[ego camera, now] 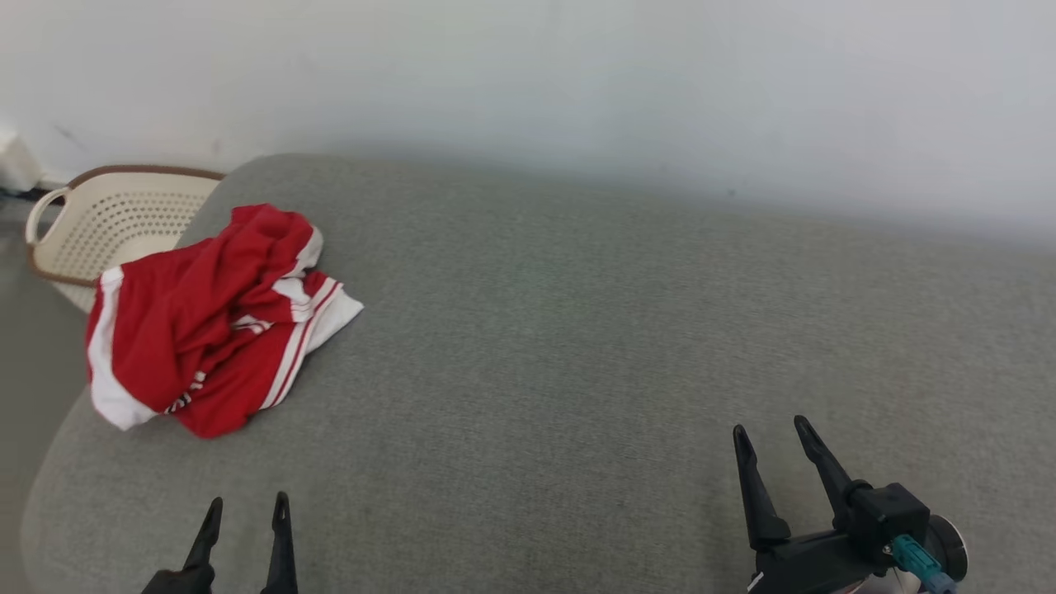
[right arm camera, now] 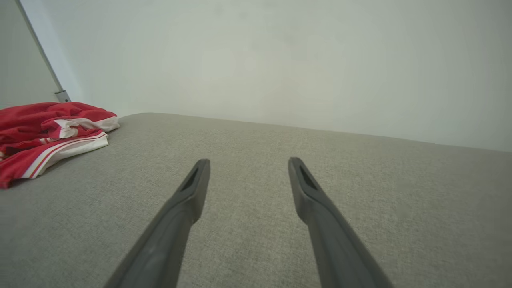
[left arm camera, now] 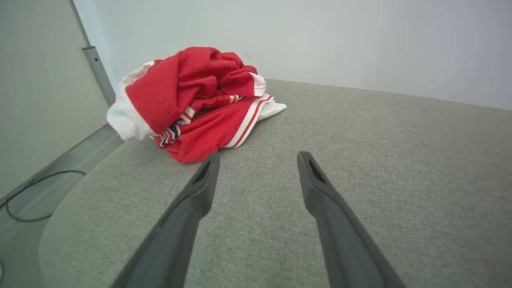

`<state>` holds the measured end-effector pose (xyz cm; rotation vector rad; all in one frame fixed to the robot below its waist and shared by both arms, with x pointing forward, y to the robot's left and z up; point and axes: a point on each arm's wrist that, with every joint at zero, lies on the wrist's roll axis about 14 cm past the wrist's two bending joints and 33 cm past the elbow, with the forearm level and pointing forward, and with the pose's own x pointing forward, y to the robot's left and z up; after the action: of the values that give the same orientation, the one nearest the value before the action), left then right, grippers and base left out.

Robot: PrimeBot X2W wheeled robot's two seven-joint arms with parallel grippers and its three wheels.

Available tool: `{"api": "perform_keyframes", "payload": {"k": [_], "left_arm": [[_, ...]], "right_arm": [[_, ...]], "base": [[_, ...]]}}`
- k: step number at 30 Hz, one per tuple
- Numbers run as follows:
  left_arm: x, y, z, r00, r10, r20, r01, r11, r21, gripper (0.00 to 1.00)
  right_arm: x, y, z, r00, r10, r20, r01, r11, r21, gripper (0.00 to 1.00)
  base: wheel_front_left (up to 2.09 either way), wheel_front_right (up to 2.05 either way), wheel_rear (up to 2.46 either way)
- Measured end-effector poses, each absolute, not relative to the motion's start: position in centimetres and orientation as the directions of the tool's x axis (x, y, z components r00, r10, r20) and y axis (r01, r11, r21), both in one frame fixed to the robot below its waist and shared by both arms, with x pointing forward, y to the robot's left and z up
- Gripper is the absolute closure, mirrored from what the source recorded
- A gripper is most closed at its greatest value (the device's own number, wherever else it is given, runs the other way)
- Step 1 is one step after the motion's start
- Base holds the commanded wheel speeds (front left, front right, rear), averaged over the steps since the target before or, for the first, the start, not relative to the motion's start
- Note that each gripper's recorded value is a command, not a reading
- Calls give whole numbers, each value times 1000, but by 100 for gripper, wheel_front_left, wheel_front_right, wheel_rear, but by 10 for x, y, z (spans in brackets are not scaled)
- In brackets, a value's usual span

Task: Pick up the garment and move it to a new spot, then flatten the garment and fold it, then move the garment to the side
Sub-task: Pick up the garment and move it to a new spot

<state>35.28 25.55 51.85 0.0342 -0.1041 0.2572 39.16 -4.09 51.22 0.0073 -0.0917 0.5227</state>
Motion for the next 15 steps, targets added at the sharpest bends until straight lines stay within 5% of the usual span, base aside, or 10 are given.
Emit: {"api": "perform_keyframes", "payload": {"k": [15], "left_arm": [[288,327,502,876,479,49,-481,877,21,0]], "right_arm": [[405,42,501,725,685,73,-687,726,1,0]], "base": [[0,0,0]]}}
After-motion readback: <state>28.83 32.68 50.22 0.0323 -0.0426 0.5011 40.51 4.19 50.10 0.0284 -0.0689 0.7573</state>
